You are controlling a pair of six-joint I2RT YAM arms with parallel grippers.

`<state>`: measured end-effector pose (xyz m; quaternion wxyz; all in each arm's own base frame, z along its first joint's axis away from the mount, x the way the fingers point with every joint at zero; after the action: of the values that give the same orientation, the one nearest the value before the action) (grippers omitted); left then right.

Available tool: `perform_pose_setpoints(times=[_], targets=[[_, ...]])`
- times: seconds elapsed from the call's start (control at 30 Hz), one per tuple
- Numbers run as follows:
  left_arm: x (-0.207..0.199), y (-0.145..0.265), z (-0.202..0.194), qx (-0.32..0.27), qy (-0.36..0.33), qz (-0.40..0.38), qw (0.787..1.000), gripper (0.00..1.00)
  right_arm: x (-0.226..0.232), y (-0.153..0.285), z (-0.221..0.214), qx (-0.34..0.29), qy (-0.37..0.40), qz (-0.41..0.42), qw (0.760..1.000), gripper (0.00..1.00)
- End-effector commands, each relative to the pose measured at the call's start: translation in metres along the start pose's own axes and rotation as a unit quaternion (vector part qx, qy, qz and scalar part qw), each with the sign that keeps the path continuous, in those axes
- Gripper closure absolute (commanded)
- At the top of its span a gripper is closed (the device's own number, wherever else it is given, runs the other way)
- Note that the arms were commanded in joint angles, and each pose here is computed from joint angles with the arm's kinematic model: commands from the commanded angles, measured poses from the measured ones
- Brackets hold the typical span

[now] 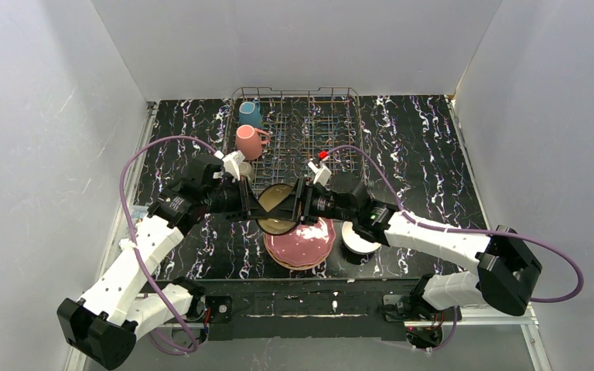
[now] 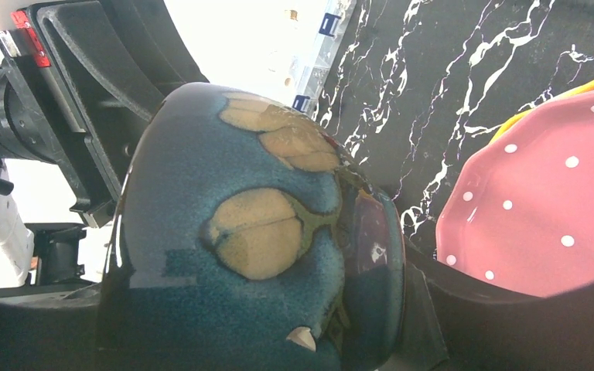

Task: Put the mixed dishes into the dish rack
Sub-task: Pick up the bowl from the corner of the board, then turn the bowl upside down on the dish rack.

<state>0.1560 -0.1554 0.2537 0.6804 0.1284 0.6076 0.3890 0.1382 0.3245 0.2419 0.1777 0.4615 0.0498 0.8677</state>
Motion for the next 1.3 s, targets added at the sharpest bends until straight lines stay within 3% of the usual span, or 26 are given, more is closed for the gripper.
perform_pose_setpoints(times=[0.0,0.27,0.7,1.27], targets=[[-0.029,0.009,0.004,-0.001,-0.018,-0.075,0.997,0.88,0.03,0.009,0.02,-0.049,0.034,0.052,0.997,0.66],[-0.031,0.012,0.006,-0.01,-0.024,-0.068,0.997,0.66,0.032,0.014,0.025,-0.056,0.048,0.035,0.997,0.76],[-0.03,0.025,0.01,-0.035,-0.047,-0.037,0.998,0.62,0.031,0.019,0.03,-0.065,0.064,0.005,0.996,0.87],[-0.02,0.034,0.016,-0.066,-0.074,0.021,0.995,0.54,0.032,0.026,0.042,-0.081,0.091,-0.026,0.992,0.92]])
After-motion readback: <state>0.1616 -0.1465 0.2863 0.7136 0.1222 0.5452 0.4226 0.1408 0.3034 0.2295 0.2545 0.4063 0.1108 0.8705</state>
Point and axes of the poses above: each gripper's point midway between its finger pads, its own y axis back along the fingers, its own x axis along the line the jaws close on, z = x × y, the point moved 7 cm from there along y, back along the fingers, and after that the axes turned 13 degrees about y, right-handed, at the moved point
